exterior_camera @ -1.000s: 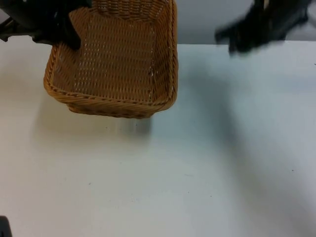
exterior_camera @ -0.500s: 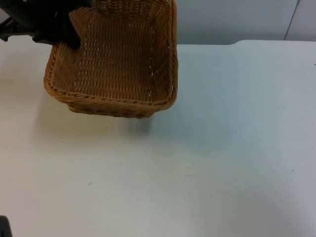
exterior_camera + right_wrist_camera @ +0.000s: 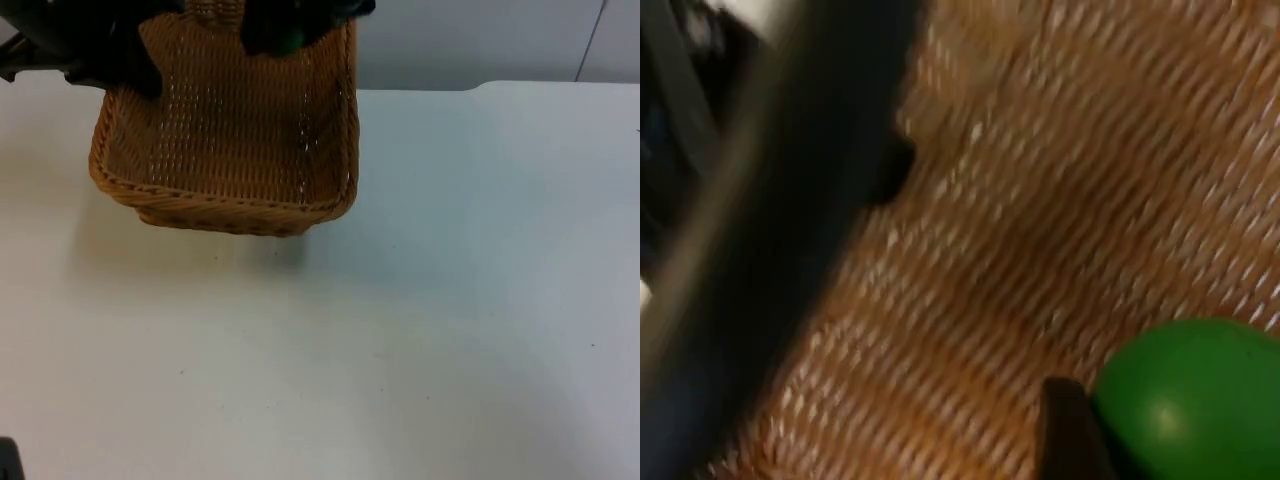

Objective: Pick up the basket with the left hand and place the ball into the basket with the right hand.

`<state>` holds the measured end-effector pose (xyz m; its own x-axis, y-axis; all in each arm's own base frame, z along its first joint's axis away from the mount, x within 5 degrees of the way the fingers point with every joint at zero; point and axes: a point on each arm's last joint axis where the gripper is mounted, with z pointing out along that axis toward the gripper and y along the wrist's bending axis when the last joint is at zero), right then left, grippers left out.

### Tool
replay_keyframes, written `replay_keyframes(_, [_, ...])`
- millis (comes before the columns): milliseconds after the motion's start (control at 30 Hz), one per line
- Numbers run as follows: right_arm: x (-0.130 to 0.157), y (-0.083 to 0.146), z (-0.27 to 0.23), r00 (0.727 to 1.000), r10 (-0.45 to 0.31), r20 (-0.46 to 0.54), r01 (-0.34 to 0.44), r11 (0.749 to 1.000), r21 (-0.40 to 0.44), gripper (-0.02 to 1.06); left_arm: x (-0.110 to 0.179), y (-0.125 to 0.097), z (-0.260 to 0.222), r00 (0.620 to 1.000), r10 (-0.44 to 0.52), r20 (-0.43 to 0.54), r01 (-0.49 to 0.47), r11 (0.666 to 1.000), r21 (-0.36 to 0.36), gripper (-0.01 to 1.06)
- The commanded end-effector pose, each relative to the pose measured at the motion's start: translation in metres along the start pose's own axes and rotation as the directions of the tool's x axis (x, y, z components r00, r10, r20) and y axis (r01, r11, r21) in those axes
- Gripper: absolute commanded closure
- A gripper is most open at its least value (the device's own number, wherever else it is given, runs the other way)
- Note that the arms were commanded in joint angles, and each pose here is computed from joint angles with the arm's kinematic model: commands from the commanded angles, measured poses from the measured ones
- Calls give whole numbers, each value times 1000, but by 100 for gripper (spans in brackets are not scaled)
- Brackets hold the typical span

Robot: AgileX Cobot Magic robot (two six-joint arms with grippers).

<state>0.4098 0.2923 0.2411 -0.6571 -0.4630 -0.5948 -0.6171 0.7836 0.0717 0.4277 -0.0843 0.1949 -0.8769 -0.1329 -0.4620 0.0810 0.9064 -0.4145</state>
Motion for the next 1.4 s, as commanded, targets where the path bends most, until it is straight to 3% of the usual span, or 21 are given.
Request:
replay_keyframes(0, [4, 2, 3, 1000, -1, -24, 1, 1000, -5, 104, -6, -4, -7, 999, -14, 44, 14, 1000, 12, 105])
replay_keyframes(1033, [6, -5, 36, 996, -70, 56, 67, 997, 47, 103, -7, -4, -7, 999, -14, 53, 14, 1000, 10, 105])
replay_keyframes(1100, [5, -5, 36, 996, -73, 59, 70, 996, 48, 96, -7, -4, -7, 999, -14, 53, 14, 1000, 10, 105])
replay_keyframes(1133, [5, -5, 36, 995, -73, 66, 70, 996, 49, 86, -7, -4, -7, 999, -14, 53, 14, 1000, 10, 105])
replay_keyframes(1167, [5, -5, 36, 995, -73, 66, 70, 996, 49, 86, -7, -4, -7, 999, -14, 53, 14, 1000, 10, 105])
replay_keyframes(1300, [2, -5, 36, 994, -58, 94, 53, 997, 51, 52, -7, -4, -7, 999, -14, 53, 14, 1000, 10, 105])
replay_keyframes(1367, [2, -5, 36, 994, -41, 99, 36, 998, 50, 48, -7, -4, -7, 999, -14, 53, 14, 1000, 10, 105])
